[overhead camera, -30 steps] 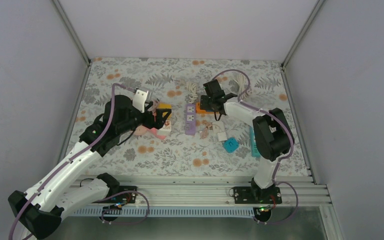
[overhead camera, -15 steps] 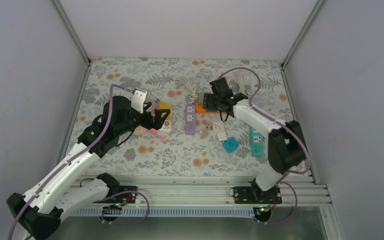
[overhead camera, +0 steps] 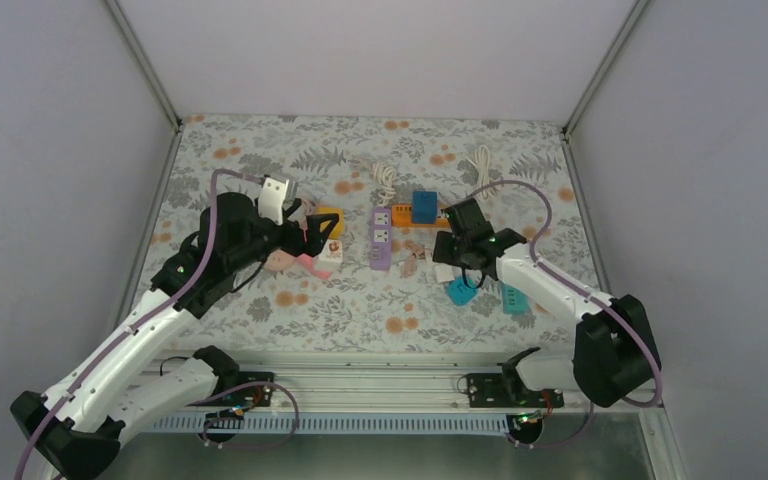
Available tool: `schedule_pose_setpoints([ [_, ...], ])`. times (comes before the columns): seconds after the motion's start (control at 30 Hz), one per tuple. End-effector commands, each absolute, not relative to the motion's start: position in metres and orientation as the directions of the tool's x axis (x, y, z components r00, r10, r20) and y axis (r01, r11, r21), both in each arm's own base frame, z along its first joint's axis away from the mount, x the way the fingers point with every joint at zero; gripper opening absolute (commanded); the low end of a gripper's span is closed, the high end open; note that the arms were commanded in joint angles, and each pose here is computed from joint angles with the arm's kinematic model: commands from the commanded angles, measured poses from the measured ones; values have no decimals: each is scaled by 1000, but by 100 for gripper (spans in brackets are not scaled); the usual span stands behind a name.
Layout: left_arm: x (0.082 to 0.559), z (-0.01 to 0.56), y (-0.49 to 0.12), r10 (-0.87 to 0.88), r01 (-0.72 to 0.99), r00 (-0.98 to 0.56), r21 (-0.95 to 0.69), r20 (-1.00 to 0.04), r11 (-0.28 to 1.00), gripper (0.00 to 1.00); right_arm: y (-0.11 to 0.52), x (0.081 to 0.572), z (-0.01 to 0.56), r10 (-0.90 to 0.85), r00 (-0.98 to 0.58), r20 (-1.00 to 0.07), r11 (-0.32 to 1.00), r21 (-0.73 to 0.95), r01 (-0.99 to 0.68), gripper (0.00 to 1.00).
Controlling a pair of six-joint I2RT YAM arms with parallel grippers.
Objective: Insert the plug
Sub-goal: Pick up the plug from the center of the board.
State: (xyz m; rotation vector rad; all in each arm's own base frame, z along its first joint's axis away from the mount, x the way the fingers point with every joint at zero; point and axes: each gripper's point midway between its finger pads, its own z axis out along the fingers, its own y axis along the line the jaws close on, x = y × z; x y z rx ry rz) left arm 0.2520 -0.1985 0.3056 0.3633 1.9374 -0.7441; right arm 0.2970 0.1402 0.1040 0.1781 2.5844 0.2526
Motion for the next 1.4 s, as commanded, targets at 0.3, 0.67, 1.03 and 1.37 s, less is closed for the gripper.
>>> schedule_pose_setpoints([
  [0.3, 250, 307, -201, -67, 560, -457, -345, -887, 753, 100, 138, 280, 38, 150, -925, -349, 983, 155, 101, 56],
  [0.67, 248, 310, -199, -72, 560, -450, -344, -890, 754, 100, 131, 290, 27, 135, -925, -356, 990, 81, 113, 47],
  [1.03, 247, 310, -198, -73, 559, -448, -343, -891, 754, 100, 136, 298, 58, 138, -895, -425, 988, 122, 94, 32],
  [1.37, 248, 317, -201, -94, 565, -444, -361, -891, 742, 100, 180, 311, 160, 119, -778, -616, 926, 352, -137, 34],
])
